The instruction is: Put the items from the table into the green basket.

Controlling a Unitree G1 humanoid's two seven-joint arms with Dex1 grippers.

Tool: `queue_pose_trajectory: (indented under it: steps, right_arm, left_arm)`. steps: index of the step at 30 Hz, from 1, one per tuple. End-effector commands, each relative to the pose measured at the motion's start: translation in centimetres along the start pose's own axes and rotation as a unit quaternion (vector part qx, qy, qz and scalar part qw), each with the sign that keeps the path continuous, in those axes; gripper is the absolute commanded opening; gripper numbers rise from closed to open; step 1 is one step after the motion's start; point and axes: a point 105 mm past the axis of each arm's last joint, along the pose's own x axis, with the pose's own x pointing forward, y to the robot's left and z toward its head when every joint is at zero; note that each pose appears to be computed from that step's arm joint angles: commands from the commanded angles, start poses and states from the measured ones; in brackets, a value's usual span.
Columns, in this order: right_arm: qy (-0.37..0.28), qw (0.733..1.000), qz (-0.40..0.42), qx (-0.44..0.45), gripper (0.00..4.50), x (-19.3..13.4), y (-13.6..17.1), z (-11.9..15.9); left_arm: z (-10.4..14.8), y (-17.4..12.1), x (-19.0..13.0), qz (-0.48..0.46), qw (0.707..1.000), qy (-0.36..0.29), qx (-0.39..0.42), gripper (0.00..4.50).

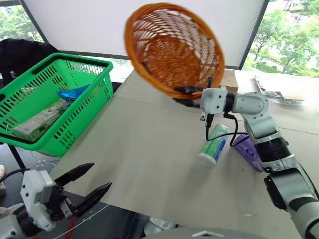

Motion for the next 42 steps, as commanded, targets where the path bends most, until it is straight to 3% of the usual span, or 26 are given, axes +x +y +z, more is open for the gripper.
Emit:
queue_pose_trajectory:
  steps: [1,5,6,10,11,13,17,20,28,33,38,42]
  right_arm:
    - [0.121,0.983,-0.129,-0.051,0.54,-4.4,-4.9,-3.7]
    - [0.235,0.95,-0.185,-0.095,0.54,-9.2,-8.1,-7.2]
    - [0.259,0.944,-0.187,-0.083,1.56,-10.2,-8.5,-8.1]
    - [0.27,0.943,-0.183,-0.067,3.0,-11.1,-8.8,-8.9]
    - [0.27,0.943,-0.181,-0.067,3.66,-11.1,-8.7,-9.0]
    - [0.28,0.945,-0.17,-0.02,4.43,-11.6,-7.5,-9.8]
    - [0.246,0.952,-0.143,0.115,4.43,-11.7,-4.7,-9.3]
    - [0.189,0.952,-0.097,0.219,4.43,-11.6,-2.5,-7.1]
    - [0.196,0.906,0.027,0.373,4.43,-13.6,4.0,-4.7]
    - [0.225,0.905,0.08,0.352,4.43,-14.0,6.4,-4.0]
    - [0.258,0.921,0.069,0.284,4.43,-12.4,8.2,-5.2]
    - [0.31,0.915,0.079,0.245,4.43,-12.8,9.9,-6.9]
  left_arm:
    - [1.2,0.0,1.4,-0.025,0.999,-0.018,0.011,4.5]
    - [1.4,0.6,2.6,-0.04,0.999,-0.02,0.008,4.5]
    - [1.4,0.8,2.8,-0.044,0.999,-0.02,0.006,4.5]
    - [1.6,1.0,3.5,-0.058,0.998,-0.021,0.006,4.5]
    - [1.6,0.9,3.5,-0.061,0.998,-0.021,0.006,4.5]
    - [1.6,0.9,3.7,-0.063,0.998,-0.021,0.004,4.5]
    - [1.6,0.8,3.6,-0.066,0.998,-0.016,0.002,4.5]
    - [1.7,0.8,3.5,-0.066,0.998,-0.017,0.003,4.5]
    - [1.9,0.9,3.6,-0.07,0.997,-0.015,0.009,4.5]
    - [1.9,1.0,3.5,-0.069,0.997,-0.015,0.011,4.5]
    - [1.9,0.6,3.4,-0.074,0.997,-0.012,0.018,4.5]
    - [1.8,0.3,3.3,-0.084,0.996,0.002,0.033,4.5]
